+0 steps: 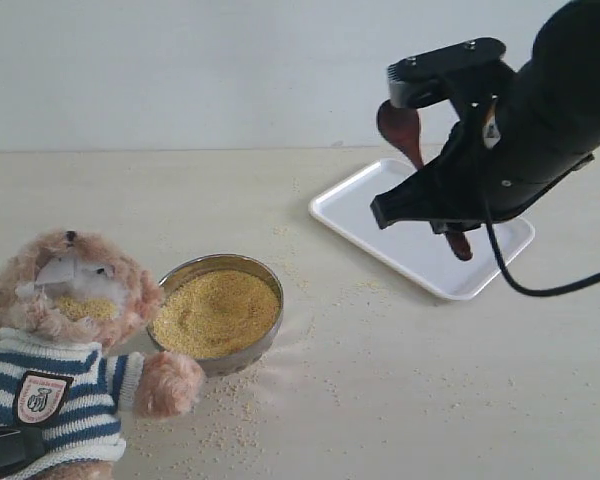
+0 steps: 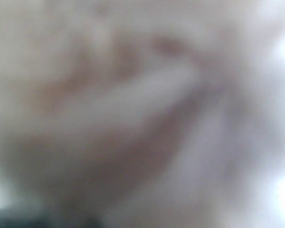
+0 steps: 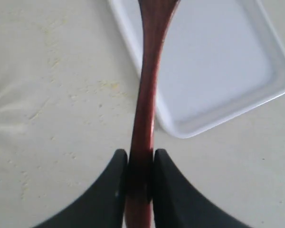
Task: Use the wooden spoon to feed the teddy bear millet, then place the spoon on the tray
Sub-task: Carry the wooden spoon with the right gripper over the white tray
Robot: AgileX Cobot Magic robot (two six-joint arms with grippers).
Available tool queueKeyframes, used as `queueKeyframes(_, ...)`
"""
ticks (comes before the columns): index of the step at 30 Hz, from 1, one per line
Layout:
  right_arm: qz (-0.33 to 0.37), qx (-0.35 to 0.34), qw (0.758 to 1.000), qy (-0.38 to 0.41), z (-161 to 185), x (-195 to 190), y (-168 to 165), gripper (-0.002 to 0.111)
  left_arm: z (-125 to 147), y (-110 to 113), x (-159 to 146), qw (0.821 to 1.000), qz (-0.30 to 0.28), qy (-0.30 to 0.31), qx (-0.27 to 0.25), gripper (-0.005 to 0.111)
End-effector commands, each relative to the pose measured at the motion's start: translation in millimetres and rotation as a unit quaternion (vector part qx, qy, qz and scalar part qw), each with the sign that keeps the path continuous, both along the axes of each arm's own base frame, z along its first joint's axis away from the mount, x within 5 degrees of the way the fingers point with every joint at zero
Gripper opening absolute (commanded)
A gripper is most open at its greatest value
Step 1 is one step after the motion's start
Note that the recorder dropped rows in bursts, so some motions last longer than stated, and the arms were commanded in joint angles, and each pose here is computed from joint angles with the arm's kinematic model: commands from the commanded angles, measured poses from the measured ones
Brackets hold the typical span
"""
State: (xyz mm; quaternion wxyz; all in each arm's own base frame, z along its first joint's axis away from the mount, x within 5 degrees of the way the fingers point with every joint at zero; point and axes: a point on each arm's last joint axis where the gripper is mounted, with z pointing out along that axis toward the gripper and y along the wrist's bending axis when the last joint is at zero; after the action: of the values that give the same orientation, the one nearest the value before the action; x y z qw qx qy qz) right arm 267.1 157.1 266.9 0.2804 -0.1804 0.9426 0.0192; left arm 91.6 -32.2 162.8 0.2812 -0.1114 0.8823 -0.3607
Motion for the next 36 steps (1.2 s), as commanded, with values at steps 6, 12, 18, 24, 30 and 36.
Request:
queueKeyframes(6,-0.027,0.003,0.999,0.045,-52,54,-37,0.001,2,-1,0,1.0,0.001,-0.008,-0.007,0.005)
queueKeyframes(12,-0.011,-0.018,0.997,0.072,-82,94,-27,0.001,2,-1,0,1.0,0.001,-0.008,-0.007,0.005)
queueKeyframes(18,-0.012,-0.014,0.996,0.091,-99,126,-13,0.001,2,-1,0,1.0,0.001,-0.008,-0.007,0.005)
queueKeyframes(24,-0.015,-0.002,0.993,0.121,-115,140,-10,0.001,2,-1,0,1.0,0.001,-0.008,-0.007,0.005)
queueKeyframes(30,-0.041,0.003,0.991,0.129,-121,145,-24,0.001,2,-1,0,1.0,0.001,-0.008,-0.007,0.005)
queueKeyframes(36,-0.044,0.01,0.991,0.126,-127,148,-23,0.001,2,-1,0,1.0,0.001,-0.008,-0.007,0.005)
